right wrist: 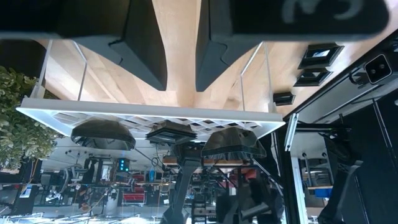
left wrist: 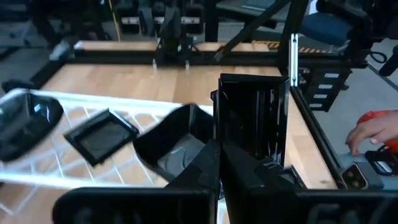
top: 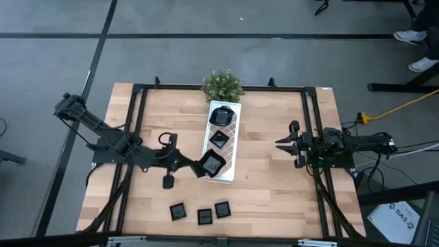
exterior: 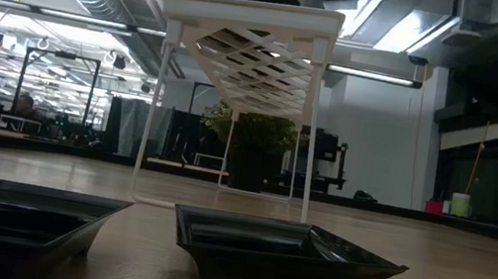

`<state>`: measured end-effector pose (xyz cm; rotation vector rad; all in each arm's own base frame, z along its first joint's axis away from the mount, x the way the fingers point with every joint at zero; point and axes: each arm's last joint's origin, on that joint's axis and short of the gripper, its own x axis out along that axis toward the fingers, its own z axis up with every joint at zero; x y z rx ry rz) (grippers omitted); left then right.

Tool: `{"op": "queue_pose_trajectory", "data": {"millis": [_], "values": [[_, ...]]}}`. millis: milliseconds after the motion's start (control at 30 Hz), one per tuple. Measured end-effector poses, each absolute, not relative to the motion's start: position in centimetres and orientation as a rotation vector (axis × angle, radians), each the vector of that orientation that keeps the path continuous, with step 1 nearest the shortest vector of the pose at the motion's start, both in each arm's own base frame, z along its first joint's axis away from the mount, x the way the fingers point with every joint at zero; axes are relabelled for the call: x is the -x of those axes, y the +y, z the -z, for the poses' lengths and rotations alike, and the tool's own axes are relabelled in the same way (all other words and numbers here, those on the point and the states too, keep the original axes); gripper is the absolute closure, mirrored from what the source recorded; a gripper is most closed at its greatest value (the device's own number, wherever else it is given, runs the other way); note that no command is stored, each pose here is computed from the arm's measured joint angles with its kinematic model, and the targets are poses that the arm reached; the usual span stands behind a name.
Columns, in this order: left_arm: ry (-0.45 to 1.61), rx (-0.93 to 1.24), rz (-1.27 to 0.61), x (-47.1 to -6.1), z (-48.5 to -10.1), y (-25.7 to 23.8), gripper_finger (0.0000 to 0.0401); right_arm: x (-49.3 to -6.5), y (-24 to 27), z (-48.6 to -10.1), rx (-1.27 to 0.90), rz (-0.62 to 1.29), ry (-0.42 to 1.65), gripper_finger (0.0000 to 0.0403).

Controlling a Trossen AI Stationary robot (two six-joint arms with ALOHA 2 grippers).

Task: Pick & Place Mini shaped plates
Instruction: Stack the square plate on top of the square plate on the shelf

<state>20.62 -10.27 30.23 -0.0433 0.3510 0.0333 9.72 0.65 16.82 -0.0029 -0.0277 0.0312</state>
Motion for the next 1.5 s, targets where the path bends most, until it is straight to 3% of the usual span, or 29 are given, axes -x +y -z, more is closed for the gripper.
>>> {"op": "queue_pose_trajectory", "data": {"millis": [567,1233,1500], "values": [[0.341,0.031,-0.178,-22.1,-30.4,-6.7,0.0398,-9.7,0.6,-16.8,0.003,-0.031,-0.028,0.0318],[0.245,0.155,-0.296,-23.2,-31.0,-4.1,0.0399,-9.7,0.6,-16.8,0.003,-0.031,-0.028,0.0318],[0.251,0.219,-0.299,-25.5,-29.8,-3.0,0.0398,-9.7,0.6,-16.8,0.003,-0.031,-0.028,0.0318]]}}
